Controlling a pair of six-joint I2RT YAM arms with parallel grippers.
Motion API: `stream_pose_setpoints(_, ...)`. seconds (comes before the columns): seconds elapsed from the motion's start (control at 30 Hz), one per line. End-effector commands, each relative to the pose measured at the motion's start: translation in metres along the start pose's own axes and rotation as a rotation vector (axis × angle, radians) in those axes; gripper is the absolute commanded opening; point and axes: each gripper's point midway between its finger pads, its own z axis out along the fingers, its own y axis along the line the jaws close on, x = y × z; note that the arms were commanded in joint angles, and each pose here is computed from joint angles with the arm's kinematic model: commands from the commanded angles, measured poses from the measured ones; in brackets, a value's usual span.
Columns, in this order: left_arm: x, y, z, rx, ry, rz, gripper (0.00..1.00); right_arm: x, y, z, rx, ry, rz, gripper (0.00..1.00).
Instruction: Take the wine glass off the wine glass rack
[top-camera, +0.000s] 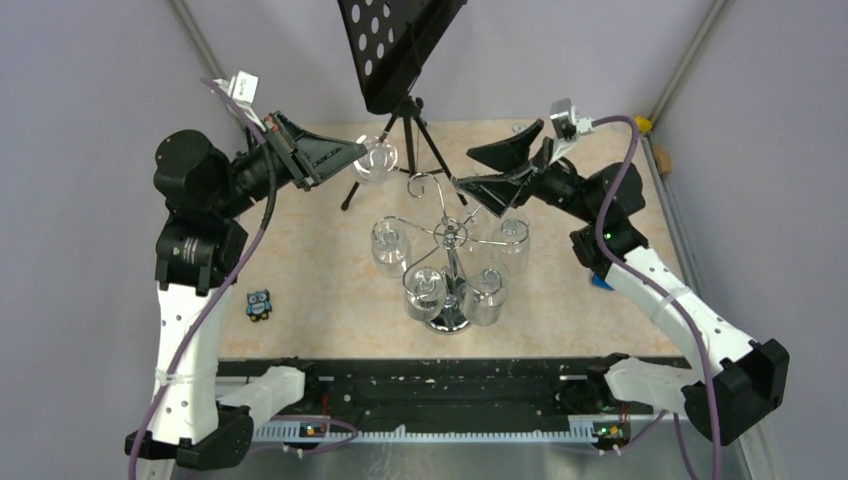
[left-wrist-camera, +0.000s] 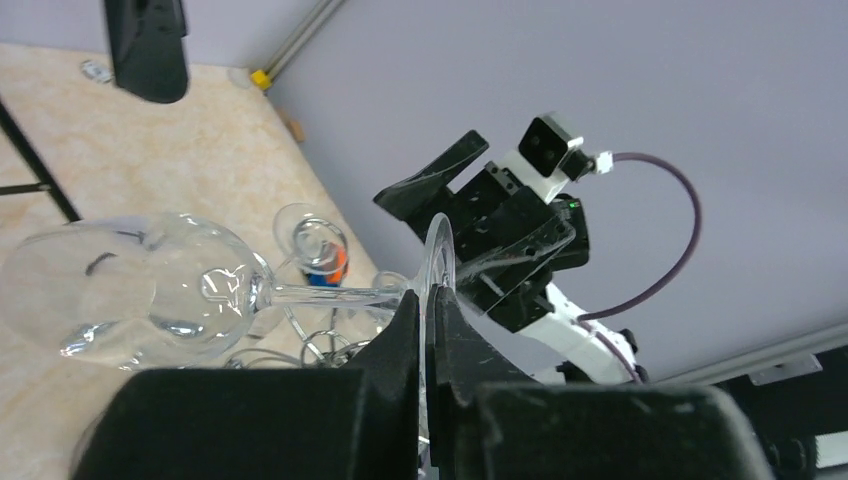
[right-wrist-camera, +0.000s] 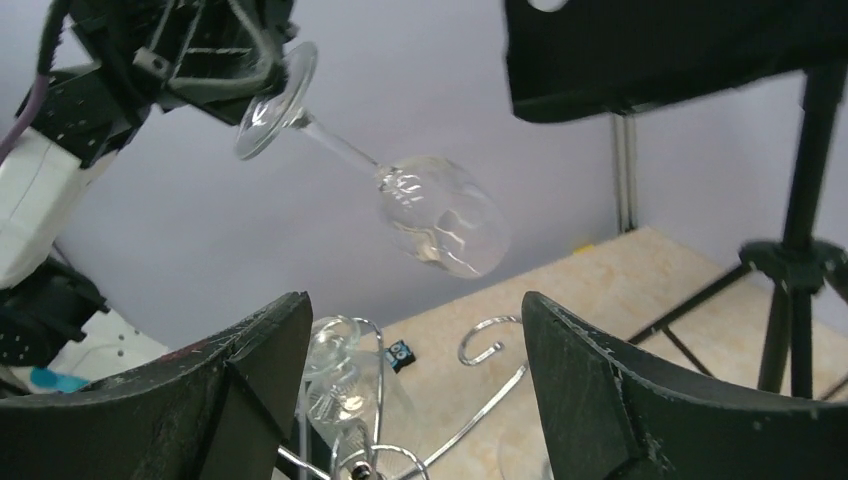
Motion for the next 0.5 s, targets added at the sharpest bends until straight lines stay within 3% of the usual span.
stream_pose_setpoints(0.0,-0.013,-0.052,-0.009,0.184,-0.021,0.029,0.0,-0.046,0.054,0.018,-0.212,-0.156,-0.32,0.79)
stream_pose_setpoints(0.2,-0.01,-0.073,-0.017,0.285,-0.006,-0.02,0.0,-0.046,0.068,0.031,-0.338,-0.127,-0.528,0.78)
stream_pose_setpoints(0.47,-0.007,-0.083,-0.013,0.364,0.026,-0.049,0.0,-0.033,0.086,0.052,-0.485,-0.083,-0.645,0.76)
